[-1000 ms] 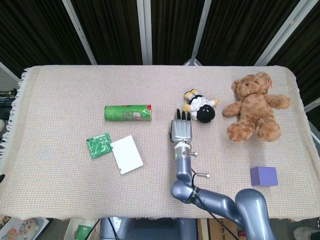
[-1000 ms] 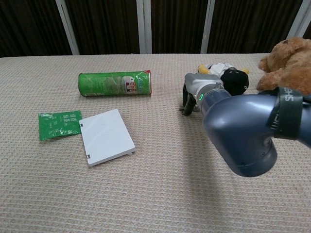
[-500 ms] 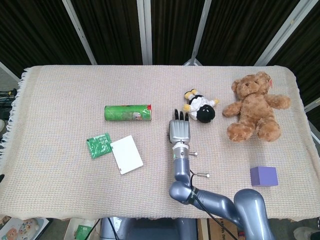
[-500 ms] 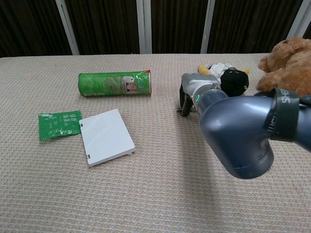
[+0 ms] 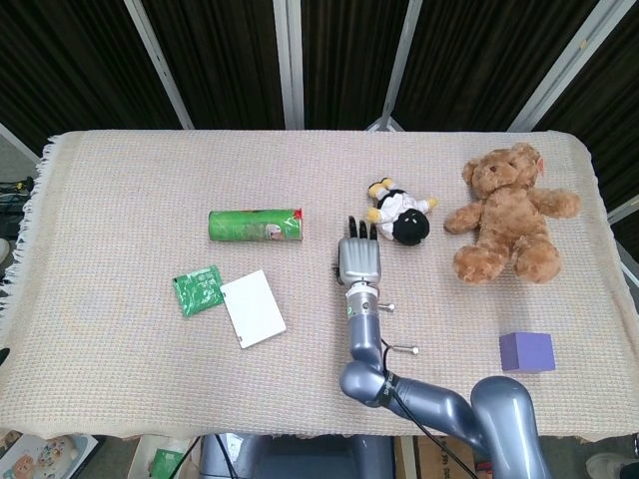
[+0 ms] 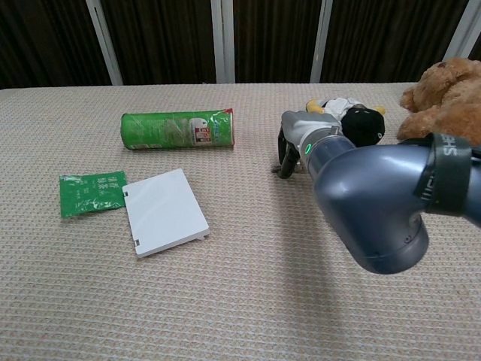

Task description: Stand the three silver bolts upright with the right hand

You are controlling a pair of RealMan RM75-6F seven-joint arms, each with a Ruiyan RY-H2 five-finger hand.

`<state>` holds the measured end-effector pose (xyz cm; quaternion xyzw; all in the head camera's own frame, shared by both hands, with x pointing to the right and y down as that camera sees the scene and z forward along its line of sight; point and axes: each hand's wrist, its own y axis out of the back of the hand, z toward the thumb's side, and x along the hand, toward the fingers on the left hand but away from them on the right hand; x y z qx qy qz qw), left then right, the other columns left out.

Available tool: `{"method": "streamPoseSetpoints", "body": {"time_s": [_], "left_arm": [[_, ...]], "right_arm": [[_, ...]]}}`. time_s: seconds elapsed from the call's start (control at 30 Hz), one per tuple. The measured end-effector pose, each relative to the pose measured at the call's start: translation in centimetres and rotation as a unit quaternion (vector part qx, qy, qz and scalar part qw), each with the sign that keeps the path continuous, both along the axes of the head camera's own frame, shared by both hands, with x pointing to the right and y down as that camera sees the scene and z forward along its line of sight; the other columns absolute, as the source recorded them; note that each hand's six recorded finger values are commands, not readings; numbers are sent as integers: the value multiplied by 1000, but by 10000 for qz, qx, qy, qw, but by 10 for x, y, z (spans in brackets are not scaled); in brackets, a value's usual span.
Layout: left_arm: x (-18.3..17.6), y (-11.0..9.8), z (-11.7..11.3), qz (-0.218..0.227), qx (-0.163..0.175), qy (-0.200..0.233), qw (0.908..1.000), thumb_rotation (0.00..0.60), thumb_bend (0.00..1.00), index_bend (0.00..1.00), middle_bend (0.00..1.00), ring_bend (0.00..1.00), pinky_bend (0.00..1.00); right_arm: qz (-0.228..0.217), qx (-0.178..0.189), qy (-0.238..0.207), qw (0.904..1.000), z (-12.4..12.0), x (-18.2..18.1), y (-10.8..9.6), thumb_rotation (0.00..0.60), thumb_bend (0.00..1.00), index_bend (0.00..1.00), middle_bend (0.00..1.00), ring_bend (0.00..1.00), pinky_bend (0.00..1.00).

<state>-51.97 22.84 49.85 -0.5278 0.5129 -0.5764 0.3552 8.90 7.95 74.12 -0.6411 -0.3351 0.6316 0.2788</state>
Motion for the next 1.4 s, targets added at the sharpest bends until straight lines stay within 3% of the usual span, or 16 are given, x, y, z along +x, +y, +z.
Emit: {"method": "streamPoseSetpoints", "body": {"time_s": [0.33,1.4], "left_arm": [[-1,0,-1,-18,14,-2,10000,600,123,147,72,0,164],[-1,1,-3,-22,60,22,10000,600,123,156,72,0,164]], "right_arm": [[-202,-81,-11,9998,-2,-7,3,600,314,546,33,34,49],[-191,-180,177,9995,3,-8,-1,600,328,543,32,34,49]]}}
